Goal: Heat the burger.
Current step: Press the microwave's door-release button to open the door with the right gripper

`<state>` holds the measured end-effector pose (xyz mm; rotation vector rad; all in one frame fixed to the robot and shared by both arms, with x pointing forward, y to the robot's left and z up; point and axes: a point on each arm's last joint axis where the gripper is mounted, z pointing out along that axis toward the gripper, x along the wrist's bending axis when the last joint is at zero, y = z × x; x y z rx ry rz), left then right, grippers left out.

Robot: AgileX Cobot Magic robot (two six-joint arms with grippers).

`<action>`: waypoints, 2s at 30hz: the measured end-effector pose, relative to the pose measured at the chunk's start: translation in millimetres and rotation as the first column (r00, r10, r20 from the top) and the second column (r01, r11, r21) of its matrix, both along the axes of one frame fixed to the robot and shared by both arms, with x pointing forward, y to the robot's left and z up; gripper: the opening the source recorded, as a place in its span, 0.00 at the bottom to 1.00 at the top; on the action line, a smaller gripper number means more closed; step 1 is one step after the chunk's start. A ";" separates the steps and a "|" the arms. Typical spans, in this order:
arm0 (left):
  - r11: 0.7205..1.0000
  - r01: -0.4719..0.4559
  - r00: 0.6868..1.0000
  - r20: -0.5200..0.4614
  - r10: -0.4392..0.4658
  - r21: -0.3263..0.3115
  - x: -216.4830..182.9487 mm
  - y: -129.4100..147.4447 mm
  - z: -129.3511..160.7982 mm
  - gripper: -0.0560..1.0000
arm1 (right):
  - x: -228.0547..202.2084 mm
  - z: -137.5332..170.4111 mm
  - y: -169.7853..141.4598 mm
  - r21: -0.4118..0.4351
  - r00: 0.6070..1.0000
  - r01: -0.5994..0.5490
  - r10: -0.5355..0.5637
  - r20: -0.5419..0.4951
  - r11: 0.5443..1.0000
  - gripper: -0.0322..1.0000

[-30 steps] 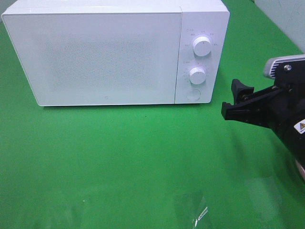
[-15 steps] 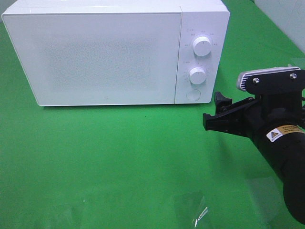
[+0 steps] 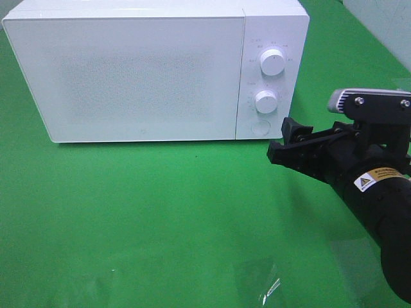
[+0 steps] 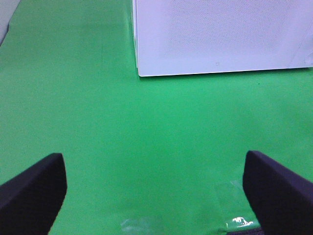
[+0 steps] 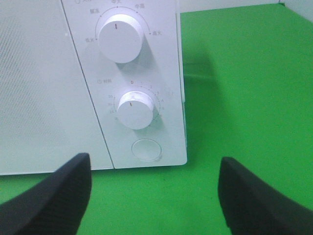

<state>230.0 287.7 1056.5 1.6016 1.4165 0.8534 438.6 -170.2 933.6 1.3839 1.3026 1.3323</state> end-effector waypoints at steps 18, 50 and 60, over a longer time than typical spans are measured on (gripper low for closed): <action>1.000 0.000 1.000 0.000 0.000 0.000 0.0 0.0 0.0 0.90 | 0.0 0.1 0.2 0.804 0.988 0.147 -0.057 -0.140 0.576 0.14; 1.000 0.000 1.000 0.000 0.000 0.000 0.0 0.0 0.0 0.90 | 39.7 -34.0 10.3 0.889 0.934 0.342 -0.009 -0.356 0.305 0.03; 1.000 0.000 1.000 0.000 0.000 0.000 0.0 0.0 0.0 0.90 | 73.4 -49.7 12.2 0.885 0.930 0.348 0.007 -0.368 0.310 0.03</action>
